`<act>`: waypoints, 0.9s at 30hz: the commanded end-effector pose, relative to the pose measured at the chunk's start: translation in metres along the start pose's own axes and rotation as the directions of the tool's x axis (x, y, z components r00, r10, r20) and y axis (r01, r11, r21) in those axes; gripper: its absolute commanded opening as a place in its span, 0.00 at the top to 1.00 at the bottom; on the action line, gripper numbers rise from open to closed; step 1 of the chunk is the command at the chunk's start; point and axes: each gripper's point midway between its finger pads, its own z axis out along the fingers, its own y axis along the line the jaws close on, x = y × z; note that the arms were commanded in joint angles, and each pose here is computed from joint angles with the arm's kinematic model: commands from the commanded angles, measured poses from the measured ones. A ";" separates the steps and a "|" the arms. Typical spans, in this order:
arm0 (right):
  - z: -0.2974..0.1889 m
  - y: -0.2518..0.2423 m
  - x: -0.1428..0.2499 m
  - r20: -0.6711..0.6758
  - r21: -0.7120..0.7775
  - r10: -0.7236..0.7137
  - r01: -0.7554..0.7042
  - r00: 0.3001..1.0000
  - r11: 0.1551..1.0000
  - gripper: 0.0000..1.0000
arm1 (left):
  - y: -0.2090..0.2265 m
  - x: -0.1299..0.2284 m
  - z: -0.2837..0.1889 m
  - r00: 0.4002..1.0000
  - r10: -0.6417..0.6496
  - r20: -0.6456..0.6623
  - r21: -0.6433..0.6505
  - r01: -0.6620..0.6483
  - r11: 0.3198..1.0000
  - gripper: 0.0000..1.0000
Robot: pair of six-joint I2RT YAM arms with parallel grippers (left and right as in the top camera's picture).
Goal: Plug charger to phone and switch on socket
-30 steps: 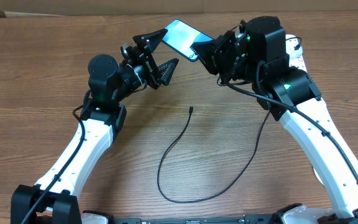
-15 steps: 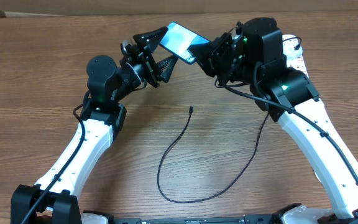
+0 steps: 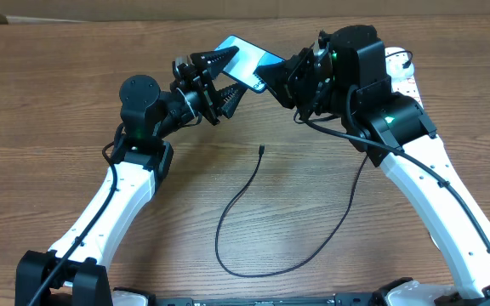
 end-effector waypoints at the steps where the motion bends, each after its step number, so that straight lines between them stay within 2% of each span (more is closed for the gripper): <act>1: -0.006 0.013 0.005 -0.012 -0.040 -0.057 0.057 0.998 0.998 0.96 | 0.005 0.003 0.002 0.999 0.036 -0.029 -0.019 -0.036 0.999 0.36; 11: -0.006 0.014 0.004 -0.011 -0.040 -0.059 0.059 0.998 0.997 0.96 | 0.007 0.006 0.001 0.998 0.041 -0.053 -0.030 -0.043 0.999 0.46; 14: -0.006 0.014 0.004 -0.011 -0.040 -0.059 0.059 0.998 0.997 0.96 | 0.008 0.008 0.001 0.997 0.041 -0.062 -0.034 -0.043 0.998 0.52; 27: -0.006 0.014 0.005 -0.015 -0.041 -0.047 0.046 0.999 0.998 0.96 | 0.008 0.008 0.001 0.997 0.041 -0.061 -0.033 -0.043 0.999 0.63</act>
